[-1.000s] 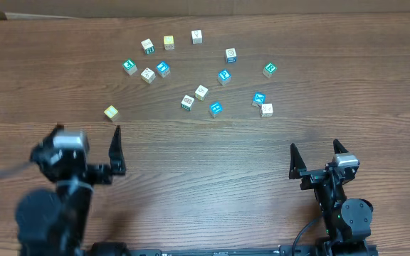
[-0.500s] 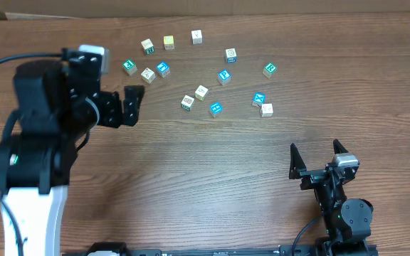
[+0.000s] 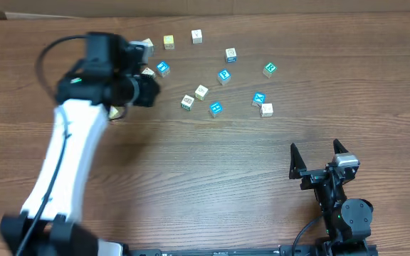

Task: Form a tower
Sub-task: 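Move the left gripper out over the blue H block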

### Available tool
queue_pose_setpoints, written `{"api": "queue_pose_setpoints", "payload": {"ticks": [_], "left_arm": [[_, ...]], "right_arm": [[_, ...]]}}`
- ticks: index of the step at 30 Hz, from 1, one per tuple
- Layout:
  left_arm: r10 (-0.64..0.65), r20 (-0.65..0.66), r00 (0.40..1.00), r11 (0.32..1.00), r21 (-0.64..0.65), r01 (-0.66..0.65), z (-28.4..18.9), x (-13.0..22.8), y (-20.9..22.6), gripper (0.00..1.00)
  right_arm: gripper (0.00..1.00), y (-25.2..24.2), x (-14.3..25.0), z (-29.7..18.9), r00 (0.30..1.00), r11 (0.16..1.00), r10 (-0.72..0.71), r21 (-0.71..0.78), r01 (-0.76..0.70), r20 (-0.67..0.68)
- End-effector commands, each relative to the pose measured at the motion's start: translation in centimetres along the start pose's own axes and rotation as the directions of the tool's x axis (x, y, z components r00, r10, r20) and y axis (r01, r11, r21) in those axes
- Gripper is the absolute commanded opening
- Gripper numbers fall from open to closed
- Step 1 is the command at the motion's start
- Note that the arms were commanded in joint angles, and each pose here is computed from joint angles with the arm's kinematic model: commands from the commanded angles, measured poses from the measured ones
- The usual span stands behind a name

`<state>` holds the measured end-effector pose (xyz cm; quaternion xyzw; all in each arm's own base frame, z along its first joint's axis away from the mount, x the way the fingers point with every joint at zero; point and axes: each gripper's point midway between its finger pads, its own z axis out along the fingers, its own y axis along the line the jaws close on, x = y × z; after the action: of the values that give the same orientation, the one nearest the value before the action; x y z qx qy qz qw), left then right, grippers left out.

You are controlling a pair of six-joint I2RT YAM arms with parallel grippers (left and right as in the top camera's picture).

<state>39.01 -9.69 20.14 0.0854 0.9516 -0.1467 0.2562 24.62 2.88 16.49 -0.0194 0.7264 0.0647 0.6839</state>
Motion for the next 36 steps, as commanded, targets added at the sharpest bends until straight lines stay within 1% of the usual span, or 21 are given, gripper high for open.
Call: {"api": "queue_pose_setpoints", "payload": {"ticks": [1, 2, 3, 7, 9, 11, 12, 13, 16, 22, 23, 24, 26, 29, 30, 31, 32, 34, 35, 36], "left_arm": [[0.029, -0.053, 0.998, 0.999, -0.041, -0.031, 3.6, 0.1, -1.3, 0.43], [0.033, -0.064, 0.997, 0.998, -0.050, -0.036, 4.5, 0.3, -1.6, 0.47], [0.034, -0.072, 0.997, 0.998, -0.055, -0.038, 5.1, 0.4, -1.9, 0.47], [0.053, -0.102, 0.993, 0.998, -0.028, -0.056, 7.3, 1.1, -4.4, 0.47], [0.057, -0.104, 0.993, 0.998, -0.013, -0.059, 8.2, 1.3, -5.9, 0.49], [0.032, -0.096, 0.995, 0.998, -0.050, -0.037, 9.0, 1.4, -6.5, 0.49], [-0.002, -0.093, 0.996, 0.996, -0.092, -0.006, 9.6, 1.6, -6.5, 0.49], [-0.044, -0.088, 0.995, 0.990, -0.139, 0.031, 10.5, 1.9, -6.8, 0.55], [-0.068, -0.093, 0.993, 0.986, -0.158, 0.052, 12.1, 2.8, -8.2, 0.60], [-0.136, -0.046, 0.990, 0.972, -0.199, 0.124, 14.4, 3.3, -10.0, 0.61], [-0.144, -0.029, 0.989, 0.968, -0.211, 0.135, 14.8, 3.2, -10.1, 0.63], [-0.150, -0.012, 0.989, 0.965, -0.219, 0.144, 15.1, 3.0, -10.2, 0.68], [-0.164, 0.019, 0.986, 0.955, -0.248, 0.164, 15.9, 2.9, -10.1, 0.72], [-0.196, 0.030, 0.980, 0.941, -0.277, 0.196, 17.4, 3.6, -9.9, 0.75], [-0.214, 0.029, 0.976, 0.936, -0.281, 0.213, 17.9, 3.8, -9.9, 0.78], [-0.236, 0.027, 0.971, 0.929, -0.286, 0.234, 18.5, 4.2, -9.7, 0.84], [-0.250, 0.021, 0.968, 0.923, -0.297, 0.245, 19.3, 4.6, -9.4, 0.88], [-0.251, 0.017, 0.968, 0.922, -0.299, 0.244, 20.5, 5.0, -9.2, 0.89], [-0.252, 0.023, 0.967, 0.923, -0.295, 0.247, 21.5, 5.1, -9.2, 0.92], [-0.252, 0.028, 0.967, 0.924, -0.289, 0.249, 22.1, 5.1, -9.2, 0.92]], "right_arm": [[1.00, 0.1, 0.4, 0.1, 1.000, 1.000, 0.003, -0.004, -0.003, -0.006], [1.00, 0.1, 0.4, 0.1, 1.000, 1.000, 0.003, -0.004, -0.003, -0.007], [1.00, 0.1, 0.4, 0.1, 1.000, 1.000, 0.003, -0.004, -0.003, -0.007], [1.00, 0.1, 0.4, 0.1, 1.000, 1.000, 0.003, -0.004, -0.003, -0.007], [1.00, 0.1, 0.4, 0.1, 1.000, 1.000, 0.003, -0.004, -0.003, -0.006], [1.00, 0.1, 0.4, 0.1, 1.000, 1.000, 0.003, -0.004, -0.003, -0.007], [1.00, 0.1, 0.4, 0.1, 1.000, 1.000, 0.003, -0.004, -0.003, -0.007], [1.00, 0.1, 0.4, 0.1, 1.000, 1.000, 0.003, -0.004, -0.003, -0.007], [1.00, 0.1, 0.4, 0.1, 1.000, 1.000, 0.003, -0.004, -0.003, -0.007], [1.00, 0.1, 0.4, 0.1, 1.000, 1.000, 0.003, -0.004, -0.003, -0.007], [1.00, 0.1, 0.4, 0.1, 1.000, 1.000, 0.003, -0.004, -0.003, -0.007], [1.00, 0.1, 0.4, 0.1, 1.000, 1.000, 0.003, -0.004, -0.003, -0.006], [1.00, 0.1, 0.4, 0.1, 1.000, 1.000, 0.003, -0.004, -0.003, -0.007], [1.00, 0.1, 0.4, 0.1, 1.000, 1.000, 0.003, -0.004, -0.003, -0.007], [1.00, 0.1, 0.4, 0.1, 1.000, 1.000, 0.003, -0.004, -0.003, -0.007], [1.00, 0.1, 0.4, 0.1, 1.000, 1.000, 0.003, -0.004, -0.003, -0.007], [1.00, 0.1, 0.4, 0.1, 1.000, 1.000, 0.003, -0.004, -0.003, -0.007], [1.00, 0.1, 0.4, 0.1, 1.000, 1.000, 0.003, -0.004, -0.003, -0.007], [1.00, 0.1, 0.4, 0.1, 1.000, 1.000, 0.003, -0.004, -0.003, -0.007], [1.00, 0.1, 0.4, 0.1, 1.000, 1.000, 0.003, -0.004, -0.003, -0.007]]}}
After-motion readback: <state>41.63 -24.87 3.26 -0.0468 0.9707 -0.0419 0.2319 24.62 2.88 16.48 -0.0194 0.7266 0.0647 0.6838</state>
